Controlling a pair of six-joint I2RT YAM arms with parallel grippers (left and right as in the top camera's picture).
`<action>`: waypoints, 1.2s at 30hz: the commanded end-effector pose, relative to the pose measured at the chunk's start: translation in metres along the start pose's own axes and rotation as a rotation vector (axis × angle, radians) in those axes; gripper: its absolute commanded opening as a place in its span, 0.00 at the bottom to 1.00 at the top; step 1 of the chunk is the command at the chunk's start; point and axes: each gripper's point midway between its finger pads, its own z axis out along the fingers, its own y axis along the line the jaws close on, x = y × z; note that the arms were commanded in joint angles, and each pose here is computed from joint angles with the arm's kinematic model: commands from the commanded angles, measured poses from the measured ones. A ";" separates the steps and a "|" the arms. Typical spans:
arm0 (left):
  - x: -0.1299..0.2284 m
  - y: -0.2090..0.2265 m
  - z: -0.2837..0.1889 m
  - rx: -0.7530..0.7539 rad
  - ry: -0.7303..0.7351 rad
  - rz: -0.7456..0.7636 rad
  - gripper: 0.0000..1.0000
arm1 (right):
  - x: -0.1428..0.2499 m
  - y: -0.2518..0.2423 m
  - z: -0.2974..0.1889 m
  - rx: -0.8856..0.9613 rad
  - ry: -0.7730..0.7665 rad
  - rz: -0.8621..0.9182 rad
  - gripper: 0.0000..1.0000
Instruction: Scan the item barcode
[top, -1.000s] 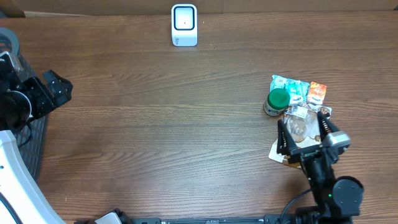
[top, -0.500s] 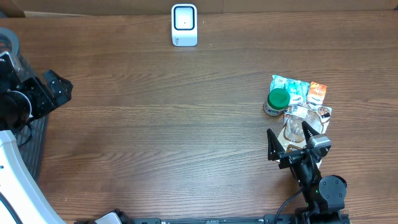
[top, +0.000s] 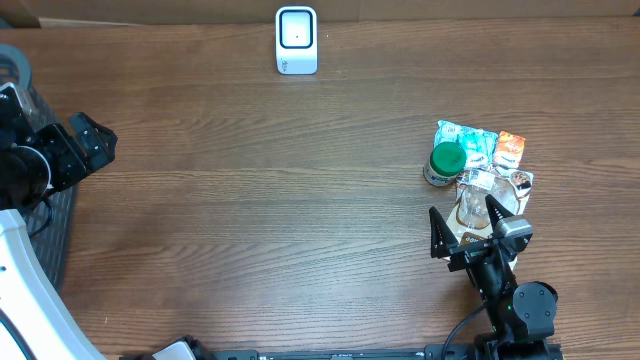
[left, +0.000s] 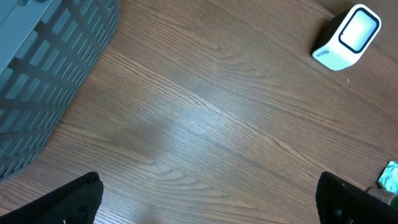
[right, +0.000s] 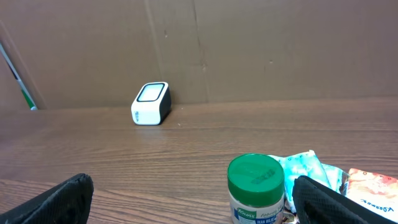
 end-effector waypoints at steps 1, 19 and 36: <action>-0.003 -0.002 -0.003 0.009 -0.011 0.020 1.00 | 0.002 0.002 0.000 -0.012 -0.004 0.003 1.00; 0.014 -0.073 -0.042 0.019 -0.269 0.373 1.00 | 0.002 0.002 0.000 -0.012 -0.003 0.003 1.00; 0.101 -0.099 0.035 0.436 -0.817 0.524 1.00 | 0.002 0.002 0.000 -0.012 -0.003 0.003 1.00</action>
